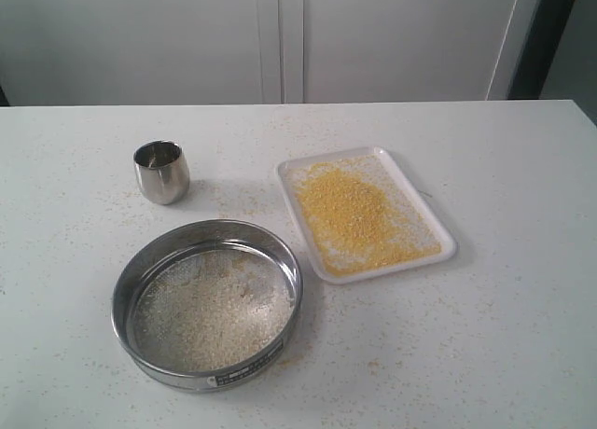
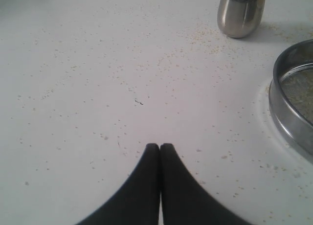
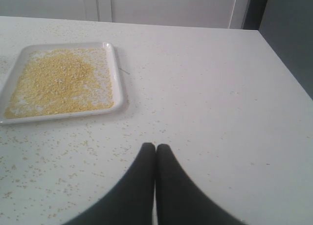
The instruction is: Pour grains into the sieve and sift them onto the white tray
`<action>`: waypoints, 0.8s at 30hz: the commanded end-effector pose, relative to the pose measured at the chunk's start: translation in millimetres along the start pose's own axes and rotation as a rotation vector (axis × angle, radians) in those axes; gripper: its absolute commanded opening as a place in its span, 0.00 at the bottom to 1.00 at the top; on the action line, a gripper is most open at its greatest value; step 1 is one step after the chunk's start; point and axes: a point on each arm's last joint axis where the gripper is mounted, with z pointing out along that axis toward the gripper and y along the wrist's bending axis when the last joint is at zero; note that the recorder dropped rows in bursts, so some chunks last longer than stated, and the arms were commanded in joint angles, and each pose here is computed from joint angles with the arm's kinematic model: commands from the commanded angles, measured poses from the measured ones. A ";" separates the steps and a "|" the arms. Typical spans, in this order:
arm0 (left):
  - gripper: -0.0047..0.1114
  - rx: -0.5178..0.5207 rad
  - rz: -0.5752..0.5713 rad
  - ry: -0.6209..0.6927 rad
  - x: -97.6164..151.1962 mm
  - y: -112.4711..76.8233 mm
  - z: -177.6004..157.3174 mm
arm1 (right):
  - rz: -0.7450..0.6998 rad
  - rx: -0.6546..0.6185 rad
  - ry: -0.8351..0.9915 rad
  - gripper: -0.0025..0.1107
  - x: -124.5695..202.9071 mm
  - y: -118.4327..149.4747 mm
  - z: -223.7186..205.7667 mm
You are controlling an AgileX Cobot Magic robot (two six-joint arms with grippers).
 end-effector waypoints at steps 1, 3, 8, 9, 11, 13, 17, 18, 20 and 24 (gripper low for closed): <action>0.04 0.004 -0.008 0.000 1.3 -0.4 0.3 | -0.007 0.004 -0.016 0.02 0.0 -0.2 0.1; 0.04 0.004 -0.008 0.000 1.3 -0.4 0.3 | -0.007 0.004 -0.016 0.02 0.0 -0.2 0.1; 0.04 -0.013 -0.015 -0.001 1.3 0.5 0.3 | -0.007 0.004 -0.016 0.02 0.0 -0.2 0.1; 0.04 -0.020 -0.018 -0.001 1.3 0.9 0.3 | -0.007 0.004 -0.016 0.02 0.0 -0.2 0.1; 0.04 -0.032 -0.025 -0.001 1.3 1.6 0.3 | -0.007 0.004 -0.016 0.02 0.0 -0.2 0.1; 0.04 -0.039 -0.027 -0.001 1.3 2.0 0.3 | -0.007 0.004 -0.016 0.02 0.0 -0.2 0.1; 0.04 -0.038 -0.027 0.001 1.5 1.9 0.3 | -0.007 0.004 -0.016 0.02 0.0 -0.2 0.1; 0.04 -0.038 -0.027 0.001 1.5 1.9 0.3 | -0.007 0.004 -0.016 0.02 0.0 -0.2 0.1; 0.04 -0.038 -0.027 0.001 1.5 1.9 0.3 | -0.007 0.004 -0.016 0.02 0.0 -0.2 0.1; 0.04 -0.038 -0.031 0.001 1.5 1.9 0.3 | -0.007 0.004 -0.016 0.02 0.0 -0.2 0.1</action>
